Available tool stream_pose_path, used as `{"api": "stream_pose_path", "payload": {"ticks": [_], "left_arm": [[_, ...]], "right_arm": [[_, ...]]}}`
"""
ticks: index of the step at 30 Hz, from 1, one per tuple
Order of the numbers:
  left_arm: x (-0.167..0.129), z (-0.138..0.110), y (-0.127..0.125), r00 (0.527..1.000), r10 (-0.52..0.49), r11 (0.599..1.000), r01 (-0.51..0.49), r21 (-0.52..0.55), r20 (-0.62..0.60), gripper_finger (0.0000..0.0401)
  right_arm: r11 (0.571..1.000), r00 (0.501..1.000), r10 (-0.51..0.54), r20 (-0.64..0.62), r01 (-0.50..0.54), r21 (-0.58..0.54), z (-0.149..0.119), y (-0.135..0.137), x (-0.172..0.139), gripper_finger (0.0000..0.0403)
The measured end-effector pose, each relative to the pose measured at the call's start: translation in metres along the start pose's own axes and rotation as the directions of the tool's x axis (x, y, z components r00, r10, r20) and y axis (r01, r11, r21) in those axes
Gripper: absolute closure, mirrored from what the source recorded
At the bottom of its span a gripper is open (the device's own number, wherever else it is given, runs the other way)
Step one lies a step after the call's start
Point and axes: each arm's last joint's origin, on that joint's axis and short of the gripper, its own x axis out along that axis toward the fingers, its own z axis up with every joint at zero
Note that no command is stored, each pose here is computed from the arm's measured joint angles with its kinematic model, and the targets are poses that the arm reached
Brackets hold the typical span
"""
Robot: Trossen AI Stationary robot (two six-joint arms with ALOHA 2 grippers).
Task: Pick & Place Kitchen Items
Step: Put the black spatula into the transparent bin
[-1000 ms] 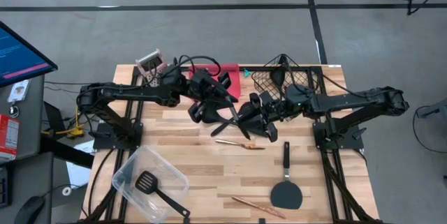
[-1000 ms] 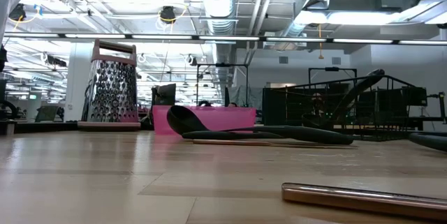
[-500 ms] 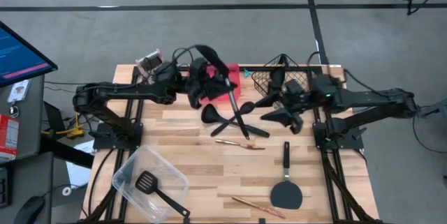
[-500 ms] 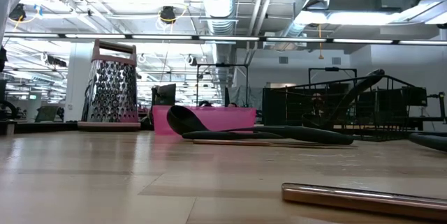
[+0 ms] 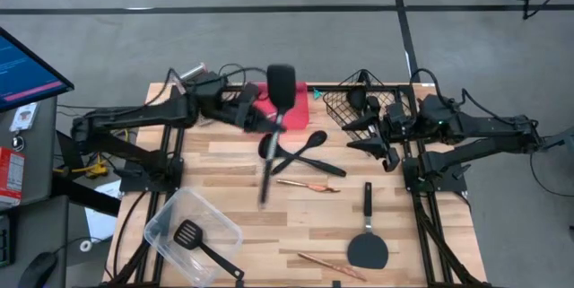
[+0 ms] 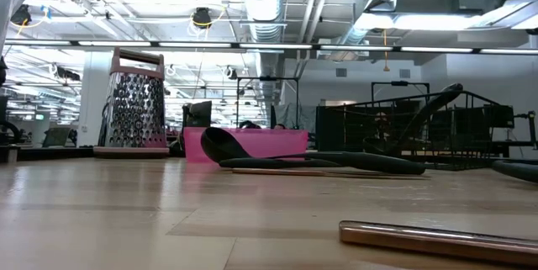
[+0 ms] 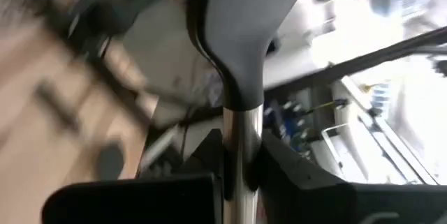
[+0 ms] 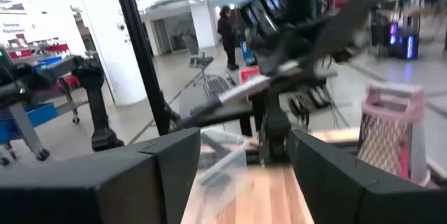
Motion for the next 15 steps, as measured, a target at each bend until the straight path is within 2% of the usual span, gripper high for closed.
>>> {"api": "stream_pose_path", "payload": {"ticks": [4,9,15], "left_arm": [[-0.032,-0.020,-0.017,0.996,0.066,0.991,-0.073,-0.111,-0.068,0.0371],[-0.073,-0.043,-0.029,0.979,0.148,0.973,-0.169,-0.159,-0.138,0.0371],[-0.116,-0.069,-0.025,0.916,0.295,0.909,-0.357,-0.214,-0.273,0.0371]], "right_arm": [[0.999,0.998,-0.008,-0.058,0.010,0.038,-0.006,-0.001,0.000,0.0189],[0.999,0.991,-0.007,-0.136,0.014,0.045,-0.015,-0.001,0.005,0.0193],[0.999,0.988,-0.008,-0.155,0.015,0.041,-0.018,-0.002,0.009,0.0196]]}}
